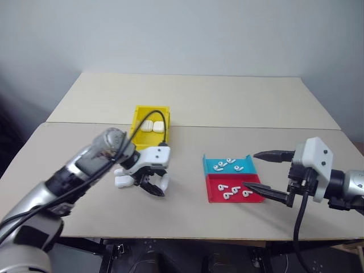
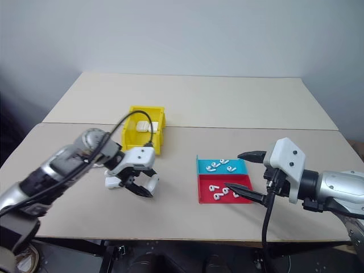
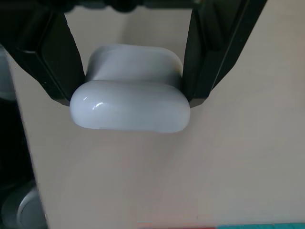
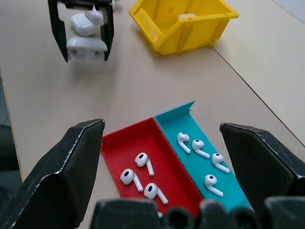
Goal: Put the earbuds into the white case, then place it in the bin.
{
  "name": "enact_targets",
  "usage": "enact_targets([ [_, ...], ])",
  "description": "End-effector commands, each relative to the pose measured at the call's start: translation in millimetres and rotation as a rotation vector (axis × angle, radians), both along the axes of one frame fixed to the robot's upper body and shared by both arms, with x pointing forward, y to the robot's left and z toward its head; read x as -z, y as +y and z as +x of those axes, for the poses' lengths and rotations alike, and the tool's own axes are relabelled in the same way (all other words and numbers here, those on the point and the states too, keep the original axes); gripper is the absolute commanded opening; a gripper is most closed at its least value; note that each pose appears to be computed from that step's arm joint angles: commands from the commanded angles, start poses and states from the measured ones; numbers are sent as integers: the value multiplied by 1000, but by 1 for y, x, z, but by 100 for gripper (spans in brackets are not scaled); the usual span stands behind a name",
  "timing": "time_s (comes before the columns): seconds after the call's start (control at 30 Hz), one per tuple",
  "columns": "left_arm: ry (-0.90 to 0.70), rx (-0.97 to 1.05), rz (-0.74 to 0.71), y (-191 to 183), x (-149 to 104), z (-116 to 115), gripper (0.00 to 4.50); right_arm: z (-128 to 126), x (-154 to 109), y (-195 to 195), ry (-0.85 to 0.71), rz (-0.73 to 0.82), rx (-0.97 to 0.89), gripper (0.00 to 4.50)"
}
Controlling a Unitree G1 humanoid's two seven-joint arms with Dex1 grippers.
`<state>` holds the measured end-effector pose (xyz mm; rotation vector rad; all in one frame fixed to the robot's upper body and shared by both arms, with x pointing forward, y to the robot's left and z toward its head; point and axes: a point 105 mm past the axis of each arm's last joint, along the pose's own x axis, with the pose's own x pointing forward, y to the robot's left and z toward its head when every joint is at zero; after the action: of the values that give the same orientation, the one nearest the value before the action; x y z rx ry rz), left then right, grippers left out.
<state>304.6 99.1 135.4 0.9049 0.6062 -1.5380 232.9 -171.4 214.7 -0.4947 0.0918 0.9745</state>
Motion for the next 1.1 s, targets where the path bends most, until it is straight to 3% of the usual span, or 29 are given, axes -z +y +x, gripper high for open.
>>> enact_targets([
  [0.03,-78,34,119,4,12,9,276,-5,-9,4,-57,-3,-18,450],
  [0.07,-82,42,138,6,15,9,276,-5,-9,4,-57,-3,-17,450],
  [0.23,-69,36,140,5,18,6,433,-8,-8,4,-57,-2,-14,450],
  [0.27,-69,34,134,4,19,6,445,-8,-8,4,-57,-2,-14,450],
  [0.57,-85,-3,77,0,13,10,445,-6,-11,0,-68,-6,-10,450],
  [1.1,-197,108,140,9,14,19,445,-4,-11,2,-76,-9,-18,450],
])
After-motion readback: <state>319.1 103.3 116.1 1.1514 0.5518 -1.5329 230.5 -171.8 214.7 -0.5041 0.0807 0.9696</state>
